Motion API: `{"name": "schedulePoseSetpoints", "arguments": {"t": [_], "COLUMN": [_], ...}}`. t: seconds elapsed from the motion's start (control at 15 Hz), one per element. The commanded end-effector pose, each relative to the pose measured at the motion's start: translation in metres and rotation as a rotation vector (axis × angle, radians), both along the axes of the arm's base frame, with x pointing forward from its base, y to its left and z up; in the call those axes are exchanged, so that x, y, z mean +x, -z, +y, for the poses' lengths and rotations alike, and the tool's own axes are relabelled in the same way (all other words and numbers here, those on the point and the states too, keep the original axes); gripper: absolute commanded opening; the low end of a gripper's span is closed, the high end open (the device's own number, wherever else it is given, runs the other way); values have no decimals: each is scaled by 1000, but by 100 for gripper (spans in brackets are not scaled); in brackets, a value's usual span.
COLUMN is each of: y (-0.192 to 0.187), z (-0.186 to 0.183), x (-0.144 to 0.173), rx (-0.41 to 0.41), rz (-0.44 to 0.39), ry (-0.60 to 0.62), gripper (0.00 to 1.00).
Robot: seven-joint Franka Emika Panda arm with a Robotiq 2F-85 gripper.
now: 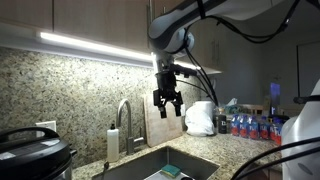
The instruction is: Remove the lid from the cooker.
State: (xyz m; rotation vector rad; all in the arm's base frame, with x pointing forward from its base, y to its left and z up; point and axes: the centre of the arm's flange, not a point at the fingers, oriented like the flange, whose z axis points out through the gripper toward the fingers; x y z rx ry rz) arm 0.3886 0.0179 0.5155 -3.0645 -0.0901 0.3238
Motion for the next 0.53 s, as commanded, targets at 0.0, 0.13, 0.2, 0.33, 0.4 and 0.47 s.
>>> {"name": "schedulePoseSetpoints", "arguments": {"t": [0.0,0.13,0.2,0.33,0.4,0.47], "y": [0,0,2,4,5,8], "z": [0,2,8,21,29,43], "x": [0,2,4,7,8,12], "rx": [0,-14,-39,-57,-71,-107], "rz": [0,-6,-19,-32,-38,-48], "ry": [0,8,9,-61,-90,-131], "gripper": [100,100,100,100,100,100]}}
